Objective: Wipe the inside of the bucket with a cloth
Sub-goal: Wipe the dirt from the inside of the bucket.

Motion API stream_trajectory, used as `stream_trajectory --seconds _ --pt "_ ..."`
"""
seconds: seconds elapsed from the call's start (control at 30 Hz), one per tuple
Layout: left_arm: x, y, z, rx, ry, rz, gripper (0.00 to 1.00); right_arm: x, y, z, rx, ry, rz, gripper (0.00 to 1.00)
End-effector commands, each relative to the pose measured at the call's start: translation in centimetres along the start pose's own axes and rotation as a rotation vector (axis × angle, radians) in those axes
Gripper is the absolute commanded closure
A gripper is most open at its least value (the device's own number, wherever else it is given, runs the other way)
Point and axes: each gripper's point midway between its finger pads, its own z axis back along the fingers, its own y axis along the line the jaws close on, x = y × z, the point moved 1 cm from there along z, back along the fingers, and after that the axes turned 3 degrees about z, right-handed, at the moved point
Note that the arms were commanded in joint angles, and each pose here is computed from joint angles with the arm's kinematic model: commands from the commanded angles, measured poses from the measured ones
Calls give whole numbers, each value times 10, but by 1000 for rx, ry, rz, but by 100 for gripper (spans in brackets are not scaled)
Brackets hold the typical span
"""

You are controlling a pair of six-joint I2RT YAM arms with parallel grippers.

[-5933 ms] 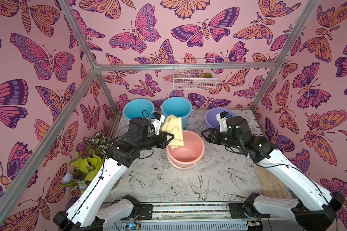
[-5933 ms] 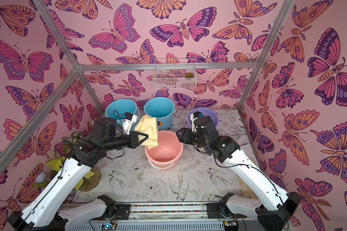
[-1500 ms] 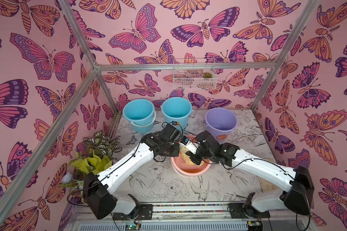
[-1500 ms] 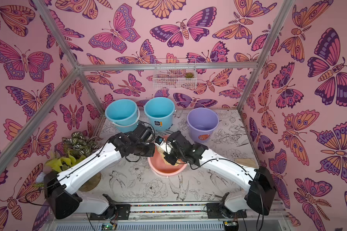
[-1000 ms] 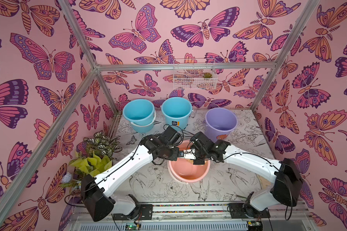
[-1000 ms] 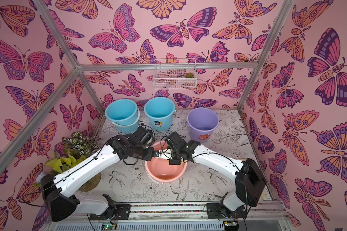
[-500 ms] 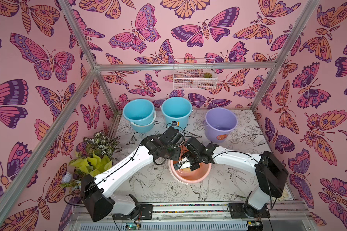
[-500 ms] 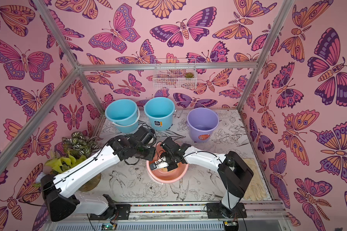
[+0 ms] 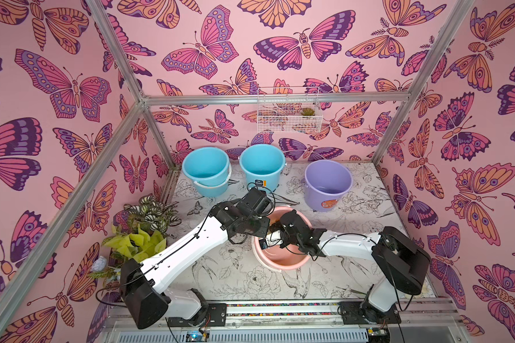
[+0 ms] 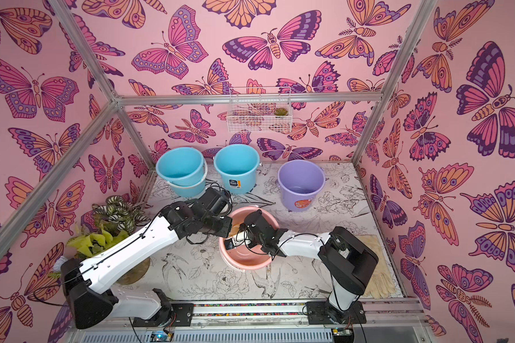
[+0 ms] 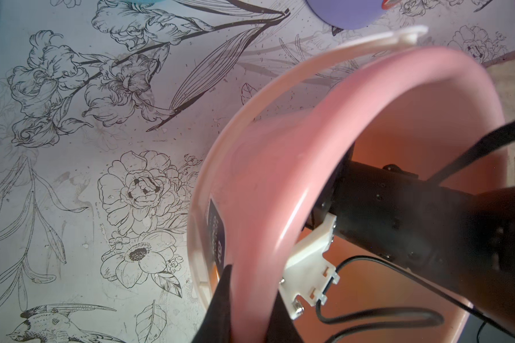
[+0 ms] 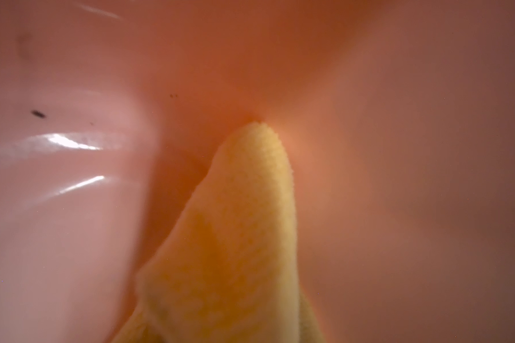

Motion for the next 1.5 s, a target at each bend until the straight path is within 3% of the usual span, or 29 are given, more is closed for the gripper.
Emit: stream_trajectory --seconds 0.0,0.2,0.3,0.43,0.63,0.9,1.07,1.13,1.3,1.47 --pt "11 -24 4 -116 -49 19 100 -14 -10 16 -9 117 127 100" --pt "12 -23 4 -102 -59 11 100 -33 39 48 347 199 183 100" --pt "11 -23 4 -102 -58 10 100 -33 47 68 436 193 155 100" --pt "10 -23 4 -100 -58 9 100 -20 69 86 578 114 63 100" --pt "7 -24 0 -96 -46 1 100 10 89 90 669 -46 -94 100" --pt "2 -28 -4 -91 -32 -17 100 76 74 82 599 -439 -347 100" --pt "-3 -25 -8 -85 -17 -15 100 94 47 71 494 -545 -419 100" --pt "-5 -25 -10 -84 -8 -15 100 90 44 54 446 -513 -442 100" --pt "-7 -29 -12 -94 5 -8 100 65 9 29 153 -386 -472 100" --pt "-5 -34 -6 -104 -3 -24 100 34 -9 23 -23 -181 -358 100"
